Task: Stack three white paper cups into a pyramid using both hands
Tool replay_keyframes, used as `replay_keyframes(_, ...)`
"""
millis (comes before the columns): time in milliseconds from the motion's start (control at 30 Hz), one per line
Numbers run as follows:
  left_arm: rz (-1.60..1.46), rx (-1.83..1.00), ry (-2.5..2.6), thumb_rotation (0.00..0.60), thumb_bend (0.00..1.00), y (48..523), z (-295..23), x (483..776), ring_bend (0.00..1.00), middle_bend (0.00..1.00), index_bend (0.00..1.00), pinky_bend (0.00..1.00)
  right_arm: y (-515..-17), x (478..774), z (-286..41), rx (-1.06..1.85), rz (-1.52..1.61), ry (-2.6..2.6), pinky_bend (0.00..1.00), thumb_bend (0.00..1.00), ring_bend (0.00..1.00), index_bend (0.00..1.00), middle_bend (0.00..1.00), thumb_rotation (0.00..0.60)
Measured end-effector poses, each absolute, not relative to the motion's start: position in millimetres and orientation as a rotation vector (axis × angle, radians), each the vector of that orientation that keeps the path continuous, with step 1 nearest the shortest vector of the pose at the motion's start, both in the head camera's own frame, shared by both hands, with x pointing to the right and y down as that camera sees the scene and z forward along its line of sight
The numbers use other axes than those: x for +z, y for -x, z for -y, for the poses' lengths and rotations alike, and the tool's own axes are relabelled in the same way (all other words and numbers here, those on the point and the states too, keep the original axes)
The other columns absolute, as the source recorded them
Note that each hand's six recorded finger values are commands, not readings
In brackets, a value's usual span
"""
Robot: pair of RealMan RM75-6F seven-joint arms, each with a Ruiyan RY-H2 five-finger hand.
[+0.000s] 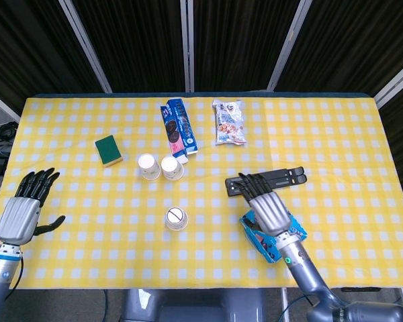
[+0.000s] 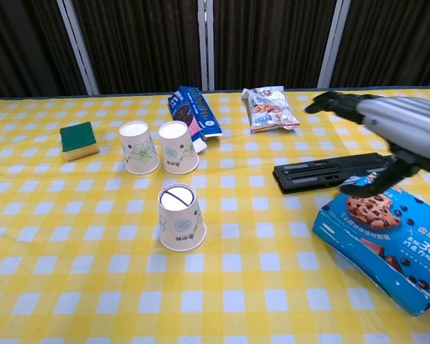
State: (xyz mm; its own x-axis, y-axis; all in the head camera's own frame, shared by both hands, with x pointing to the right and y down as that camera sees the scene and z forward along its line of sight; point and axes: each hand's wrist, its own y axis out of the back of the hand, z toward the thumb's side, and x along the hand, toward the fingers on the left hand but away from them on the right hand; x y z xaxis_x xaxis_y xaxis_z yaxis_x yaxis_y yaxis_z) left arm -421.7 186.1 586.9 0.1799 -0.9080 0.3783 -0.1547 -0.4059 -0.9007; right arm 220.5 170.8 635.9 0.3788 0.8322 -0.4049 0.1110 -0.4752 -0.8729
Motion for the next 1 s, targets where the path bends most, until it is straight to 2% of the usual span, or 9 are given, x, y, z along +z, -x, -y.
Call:
replay_keyframes(33, -1.013, -1.286, 1.717, 0.6, 0.1, 420.6, -186.4, 587.1, 0.0, 0.0, 0.0, 0.0, -235.0, 632.1, -173.5, 1.163, 0.841, 1.819, 0.0, 0.12, 0.0, 0.08, 0.0, 0.6)
replay_keyframes(133, -1.002, -1.285, 1.717, 0.6, 0.07, 417.3, -187.3, 588.0, 0.0, 0.0, 0.0, 0.0, -269.2, 623.7, -180.0, 1.19, 0.899, 1.773, 0.0, 0.12, 0.0, 0.08, 0.0, 0.6)
replay_keyframes(300, -0.981, -1.268, 1.734, 0.6, 0.08, 405.1, -185.2, 588.6, 0.0, 0.0, 0.0, 0.0, -328.6, 609.0, -194.8, 1.239, 0.992, 1.698, 0.0, 0.12, 0.0, 0.08, 0.0, 0.6)
replay_keyframes(433, -0.941, -1.238, 1.745, 0.6, 0.13, 388.7, -178.1, 587.3, 0.0, 0.0, 0.02, 0.0, -365.5, 594.6, -205.6, 1.253, 1.044, 1.638, 0.0, 0.12, 0.0, 0.08, 0.0, 0.6)
replay_keyframes(567, -0.863, -1.202, 1.785, 0.6, 0.16, 361.4, -168.0, 586.5, 0.0, 0.0, 0.07, 0.0, -378.1, 588.3, -208.5, 1.243, 1.085, 1.639, 0.0, 0.12, 0.0, 0.08, 0.0, 0.6)
replay_keyframes(733, -0.717, -1.17, 1.845, 0.6, 0.23, 319.5, -153.8, 590.9, 0.0, 0.0, 0.2, 0.0, -391.2, 580.8, -206.9, 1.221, 1.126, 1.635, 0.0, 0.12, 0.0, 0.08, 0.0, 0.6)
replay_keyframes(1000, -0.473, -1.179, 1.895, 0.6, 0.23, 253.5, -133.9, 609.6, 0.0, 0.0, 0.25, 0.0, -403.3, 569.2, -200.8, 1.195, 1.186, 1.638, 0.0, 0.12, 0.0, 0.08, 0.0, 0.6)
